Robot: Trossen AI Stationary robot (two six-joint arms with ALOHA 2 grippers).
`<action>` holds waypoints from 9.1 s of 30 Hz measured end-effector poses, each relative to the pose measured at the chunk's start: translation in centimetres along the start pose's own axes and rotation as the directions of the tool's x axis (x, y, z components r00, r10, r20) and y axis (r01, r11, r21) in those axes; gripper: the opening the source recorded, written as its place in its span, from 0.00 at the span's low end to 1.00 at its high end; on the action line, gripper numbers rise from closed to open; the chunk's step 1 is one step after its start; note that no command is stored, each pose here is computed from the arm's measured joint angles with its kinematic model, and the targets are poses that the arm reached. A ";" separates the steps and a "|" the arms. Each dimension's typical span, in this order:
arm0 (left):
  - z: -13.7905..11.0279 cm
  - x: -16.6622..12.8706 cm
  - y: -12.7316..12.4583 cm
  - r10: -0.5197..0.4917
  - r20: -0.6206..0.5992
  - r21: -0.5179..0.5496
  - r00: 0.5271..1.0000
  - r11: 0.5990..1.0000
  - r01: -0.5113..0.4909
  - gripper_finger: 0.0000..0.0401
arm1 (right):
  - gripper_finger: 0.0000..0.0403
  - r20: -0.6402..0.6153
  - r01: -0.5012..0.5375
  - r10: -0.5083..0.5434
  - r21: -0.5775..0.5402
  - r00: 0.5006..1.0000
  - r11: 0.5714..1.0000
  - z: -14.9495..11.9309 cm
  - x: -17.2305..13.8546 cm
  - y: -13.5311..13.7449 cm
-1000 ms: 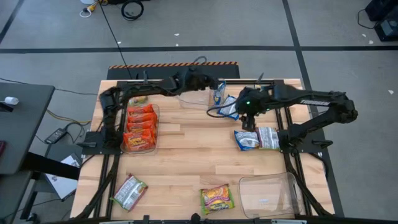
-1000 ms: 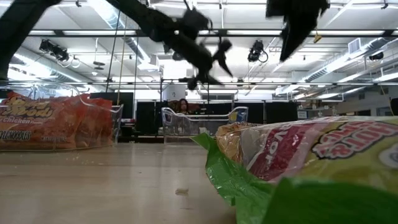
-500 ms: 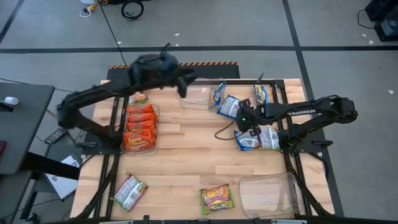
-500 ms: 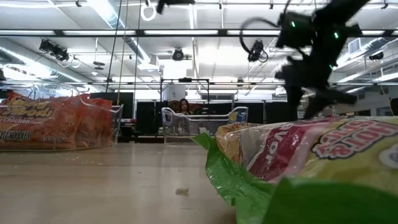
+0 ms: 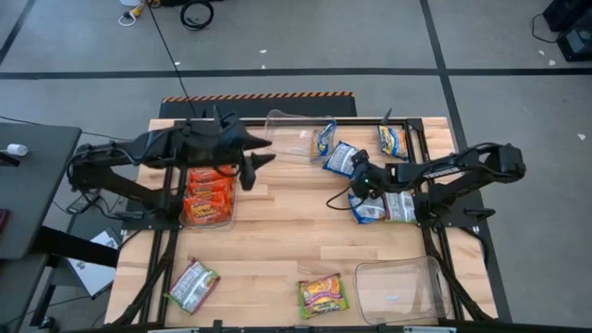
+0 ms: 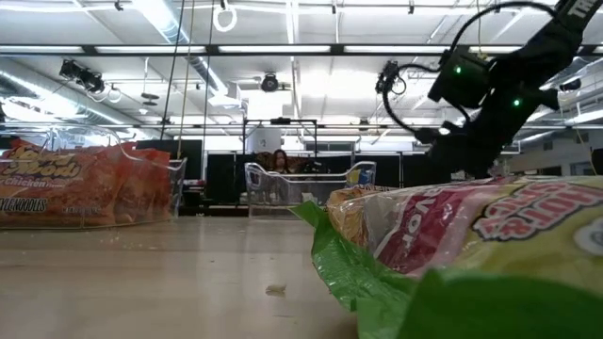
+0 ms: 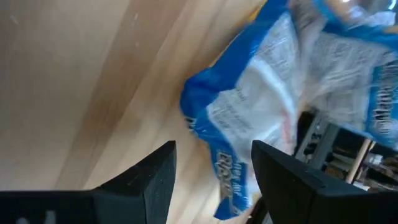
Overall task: Sort Maruchan noodles
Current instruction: Put the blue noodles into the middle transparent bin
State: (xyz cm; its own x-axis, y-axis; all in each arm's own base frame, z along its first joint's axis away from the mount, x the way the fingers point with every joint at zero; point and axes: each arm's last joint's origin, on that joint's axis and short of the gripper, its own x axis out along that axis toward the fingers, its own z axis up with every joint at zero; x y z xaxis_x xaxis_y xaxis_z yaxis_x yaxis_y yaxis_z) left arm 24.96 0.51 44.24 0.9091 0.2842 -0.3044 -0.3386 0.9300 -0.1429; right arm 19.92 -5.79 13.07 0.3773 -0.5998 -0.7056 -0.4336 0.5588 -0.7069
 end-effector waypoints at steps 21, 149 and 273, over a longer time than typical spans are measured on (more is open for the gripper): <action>0.6 0.4 -0.6 0.092 0.100 0.004 0.991 0.996 -0.093 0.47 | 0.03 -0.034 0.203 -0.200 0.205 0.979 0.958 2.5 -2.8 -3.7; -7.8 23.0 20.8 0.586 -0.493 0.660 0.643 -0.230 0.715 0.41 | 0.42 0.557 -0.501 -0.540 0.824 0.631 0.264 -5.5 -28.5 -21.1; -5.9 18.2 13.9 0.429 -0.621 -0.465 0.656 0.473 -0.749 0.53 | 0.42 0.525 -0.432 -0.101 0.782 0.845 0.449 0.5 -19.5 -21.3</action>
State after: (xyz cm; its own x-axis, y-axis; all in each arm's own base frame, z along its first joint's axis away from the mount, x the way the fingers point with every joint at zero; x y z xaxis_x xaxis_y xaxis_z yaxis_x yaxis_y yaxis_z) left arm 35.39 17.22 31.14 0.3007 0.4409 -0.8457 -0.9534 0.1183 -0.2774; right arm 22.17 -5.74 41.85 0.7925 -0.2628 -0.5503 0.2822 0.9580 -0.0511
